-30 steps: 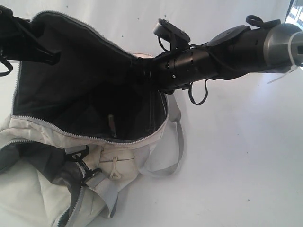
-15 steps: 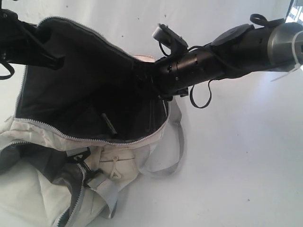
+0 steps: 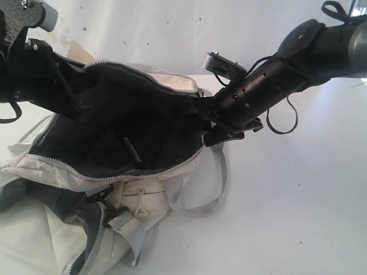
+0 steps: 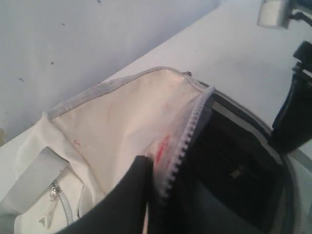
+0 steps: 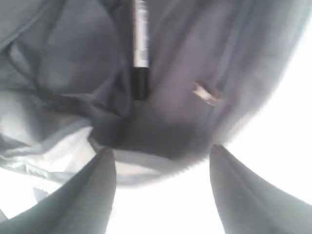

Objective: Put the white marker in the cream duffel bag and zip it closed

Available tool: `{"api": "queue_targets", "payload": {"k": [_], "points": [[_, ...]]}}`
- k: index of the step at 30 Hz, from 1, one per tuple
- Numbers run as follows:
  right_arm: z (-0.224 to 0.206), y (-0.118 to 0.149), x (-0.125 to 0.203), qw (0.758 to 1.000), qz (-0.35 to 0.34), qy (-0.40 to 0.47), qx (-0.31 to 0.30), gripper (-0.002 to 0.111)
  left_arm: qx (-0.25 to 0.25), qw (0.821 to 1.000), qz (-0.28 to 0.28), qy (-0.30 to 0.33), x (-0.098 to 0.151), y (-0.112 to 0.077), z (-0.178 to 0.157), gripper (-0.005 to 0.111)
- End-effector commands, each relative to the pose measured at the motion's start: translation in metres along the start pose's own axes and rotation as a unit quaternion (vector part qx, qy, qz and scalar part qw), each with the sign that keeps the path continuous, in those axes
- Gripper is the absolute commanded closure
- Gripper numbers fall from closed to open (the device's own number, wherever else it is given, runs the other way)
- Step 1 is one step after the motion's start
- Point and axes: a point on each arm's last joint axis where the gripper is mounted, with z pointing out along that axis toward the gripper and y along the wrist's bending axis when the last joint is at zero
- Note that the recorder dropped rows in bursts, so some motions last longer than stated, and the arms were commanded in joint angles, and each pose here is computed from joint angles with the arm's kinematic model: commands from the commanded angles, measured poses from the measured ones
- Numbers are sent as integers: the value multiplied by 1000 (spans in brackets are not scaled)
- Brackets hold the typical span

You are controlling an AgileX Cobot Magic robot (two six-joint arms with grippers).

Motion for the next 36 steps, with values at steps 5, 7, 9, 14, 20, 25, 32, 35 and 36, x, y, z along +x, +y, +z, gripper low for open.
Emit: {"api": "queue_targets", "payload": {"k": [5, 7, 9, 14, 20, 25, 32, 35, 36], "points": [[-42, -25, 2, 998, -3, 8, 69, 55, 25, 1000, 12, 5, -1, -4, -2, 56], [-44, -32, 2, 997, -4, 8, 81, 55, 28, 1000, 9, 7, -1, -5, -2, 45], [-46, -35, 2, 996, -9, 5, 92, 55, 29, 1000, 9, 7, -1, -5, -2, 36], [-47, -37, 2, 995, -9, 4, 96, 55, 29, 999, -26, 7, -1, -5, -3, 19], [-48, -39, 1, 995, -2, 2, 101, 55, 51, 992, -95, 67, -21, -5, -29, 18], [-48, -39, 2, 995, -1, 4, 100, 55, 14, 980, -143, 137, -25, 4, -40, 18], [-48, -40, -1, 994, -2, -10, 105, 55, -92, 955, -211, 189, -12, 19, -41, 18], [-48, -41, -4, 993, -4, -27, 111, 55, -94, 948, -215, 216, -4, 19, -31, 18], [-49, -42, -5, 993, -5, -33, 114, 55, -93, 946, -215, 223, 0, 19, -27, 18]]}}
